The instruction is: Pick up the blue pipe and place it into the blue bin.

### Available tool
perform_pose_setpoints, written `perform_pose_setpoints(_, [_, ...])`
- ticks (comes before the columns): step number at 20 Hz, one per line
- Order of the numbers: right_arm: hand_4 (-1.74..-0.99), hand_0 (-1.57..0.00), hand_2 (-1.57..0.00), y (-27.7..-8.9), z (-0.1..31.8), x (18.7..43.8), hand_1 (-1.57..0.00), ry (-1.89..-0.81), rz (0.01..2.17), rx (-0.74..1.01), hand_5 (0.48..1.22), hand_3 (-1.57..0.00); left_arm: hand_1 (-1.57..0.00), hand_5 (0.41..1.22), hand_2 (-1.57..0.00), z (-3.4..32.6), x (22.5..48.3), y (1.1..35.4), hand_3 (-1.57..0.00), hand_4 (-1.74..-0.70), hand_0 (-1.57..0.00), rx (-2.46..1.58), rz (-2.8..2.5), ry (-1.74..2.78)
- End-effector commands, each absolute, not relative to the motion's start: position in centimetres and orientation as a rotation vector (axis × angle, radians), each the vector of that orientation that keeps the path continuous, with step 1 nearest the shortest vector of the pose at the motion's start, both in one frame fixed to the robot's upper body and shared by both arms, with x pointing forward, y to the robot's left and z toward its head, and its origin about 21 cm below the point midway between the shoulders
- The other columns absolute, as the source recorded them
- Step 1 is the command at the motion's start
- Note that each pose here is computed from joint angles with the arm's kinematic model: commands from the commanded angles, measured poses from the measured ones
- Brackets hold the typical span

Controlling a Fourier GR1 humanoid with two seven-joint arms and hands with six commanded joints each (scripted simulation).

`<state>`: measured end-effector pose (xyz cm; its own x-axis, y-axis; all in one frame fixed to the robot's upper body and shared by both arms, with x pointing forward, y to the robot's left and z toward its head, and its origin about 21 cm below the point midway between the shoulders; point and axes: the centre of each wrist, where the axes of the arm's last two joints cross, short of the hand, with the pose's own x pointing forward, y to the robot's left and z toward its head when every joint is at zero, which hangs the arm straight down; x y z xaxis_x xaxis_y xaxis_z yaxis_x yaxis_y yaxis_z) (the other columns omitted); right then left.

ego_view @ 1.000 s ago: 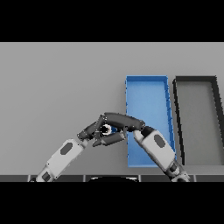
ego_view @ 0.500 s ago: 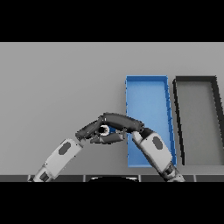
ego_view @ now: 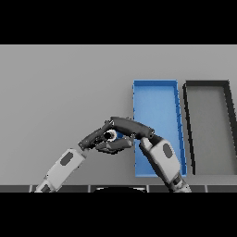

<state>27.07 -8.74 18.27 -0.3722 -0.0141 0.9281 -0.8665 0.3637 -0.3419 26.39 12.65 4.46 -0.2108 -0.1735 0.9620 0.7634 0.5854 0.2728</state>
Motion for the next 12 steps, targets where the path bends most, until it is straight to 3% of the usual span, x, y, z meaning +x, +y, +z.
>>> perform_pose_setpoints(1, [-1.492, -1.57, -1.57, -8.4, 18.5, 27.1, -1.57, -1.654, 1.108, 0.831, 1.221, -1.57, -0.01, 0.593, -0.01, 4.5, 26.3, 12.5, 0.0, -0.88, -0.01, -0.506, -0.936, -1.557])
perform_pose_setpoints(6, [-1.494, -1.57, -1.57, -8.3, 20.9, 28.2, -1.57, -1.564, 0.953, 1.001, 1.221, -1.57, 0.0, 0.529, 0.0, 4.6, 26.7, 12.6, 0.0, -0.87, 0.0, -0.497, -0.943, -1.535])
perform_pose_setpoints(9, [-1.492, -1.57, -1.57, -8.7, 24.1, 28.4, -1.57, -1.598, 0.933, 1.005, 1.221, -1.57, 0.0, 0.509, 0.0, 4.6, 26.6, 12.5, 0.0, -0.87, 0.0, -0.492, -0.949, -1.525])
perform_pose_setpoints(12, [-1.494, -1.57, -1.57, -9.2, 28.8, 29.0, -1.57, -1.727, 0.951, 0.988, 1.221, -1.57, 0.0, 0.493, 0.0, 4.2, 26.4, 12.7, 0.0, -0.86, 0.0, -0.486, -0.954, -1.522])
